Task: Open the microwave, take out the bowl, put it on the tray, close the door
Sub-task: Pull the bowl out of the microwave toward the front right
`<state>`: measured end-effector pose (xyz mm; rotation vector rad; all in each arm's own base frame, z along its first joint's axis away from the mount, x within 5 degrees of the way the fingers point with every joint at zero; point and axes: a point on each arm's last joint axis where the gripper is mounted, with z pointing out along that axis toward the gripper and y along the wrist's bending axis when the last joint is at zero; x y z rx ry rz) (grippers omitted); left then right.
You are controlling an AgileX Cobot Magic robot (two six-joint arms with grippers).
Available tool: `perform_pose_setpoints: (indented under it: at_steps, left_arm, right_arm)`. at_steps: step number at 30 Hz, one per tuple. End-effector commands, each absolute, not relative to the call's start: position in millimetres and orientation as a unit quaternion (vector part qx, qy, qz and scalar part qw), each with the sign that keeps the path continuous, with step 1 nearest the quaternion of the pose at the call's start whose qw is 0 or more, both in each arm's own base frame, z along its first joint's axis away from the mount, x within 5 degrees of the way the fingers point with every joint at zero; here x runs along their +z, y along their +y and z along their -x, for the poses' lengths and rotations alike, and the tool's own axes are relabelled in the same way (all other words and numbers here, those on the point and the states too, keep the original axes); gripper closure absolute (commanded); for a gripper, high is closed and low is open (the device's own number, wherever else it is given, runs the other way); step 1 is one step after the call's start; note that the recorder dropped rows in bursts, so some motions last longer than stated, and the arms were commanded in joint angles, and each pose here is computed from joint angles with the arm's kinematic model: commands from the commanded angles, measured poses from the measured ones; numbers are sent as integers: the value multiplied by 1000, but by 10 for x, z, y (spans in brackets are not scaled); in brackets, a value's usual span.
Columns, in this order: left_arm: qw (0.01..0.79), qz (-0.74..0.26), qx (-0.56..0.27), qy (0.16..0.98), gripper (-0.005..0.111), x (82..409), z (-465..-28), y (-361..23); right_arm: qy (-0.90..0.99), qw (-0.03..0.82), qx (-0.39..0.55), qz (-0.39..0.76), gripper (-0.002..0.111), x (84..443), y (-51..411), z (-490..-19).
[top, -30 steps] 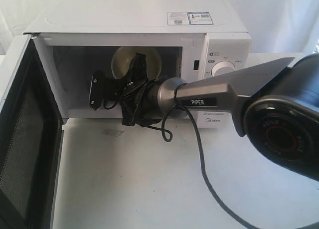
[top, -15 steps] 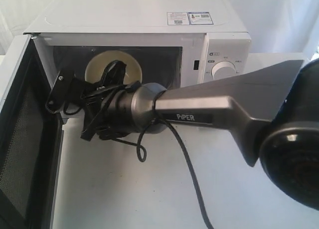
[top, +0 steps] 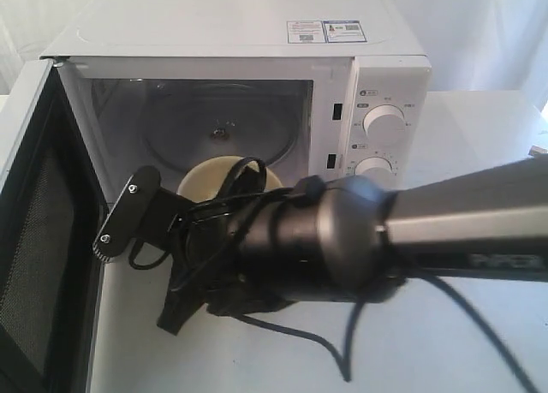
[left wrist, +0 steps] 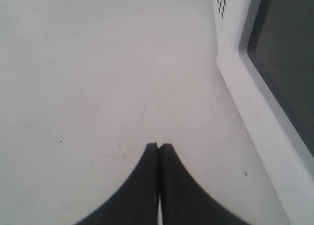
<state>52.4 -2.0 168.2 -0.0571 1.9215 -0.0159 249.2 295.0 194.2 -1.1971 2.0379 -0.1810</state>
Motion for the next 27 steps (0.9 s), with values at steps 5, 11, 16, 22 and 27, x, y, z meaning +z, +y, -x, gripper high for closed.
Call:
perform_pose_setpoints:
  at_steps: [5, 11, 16, 22, 27]
  left_arm:
    - [573, 25, -11, 819, 107, 1673, -522, -25]
    - [573, 25, -11, 819, 107, 1673, -522, -25]
    - [573, 25, -11, 819, 107, 1673, -522, -25]
    - [573, 25, -11, 819, 107, 1673, -522, -25]
    - [573, 25, -11, 819, 107, 1673, -522, -25]
  right_arm:
    - [812, 366, -97, 444, 108, 2137, 2382, -2144]
    - [842, 302, -178, 411, 108, 1989, 1954, -1964]
    - [857, 269, -210, 386, 108, 1813, 1731, -1858]
    - [866, 259, -243, 351, 108, 1704, 1549, -1816]
    - [892, 259, -220, 299, 108, 1666, 1374, -1983]
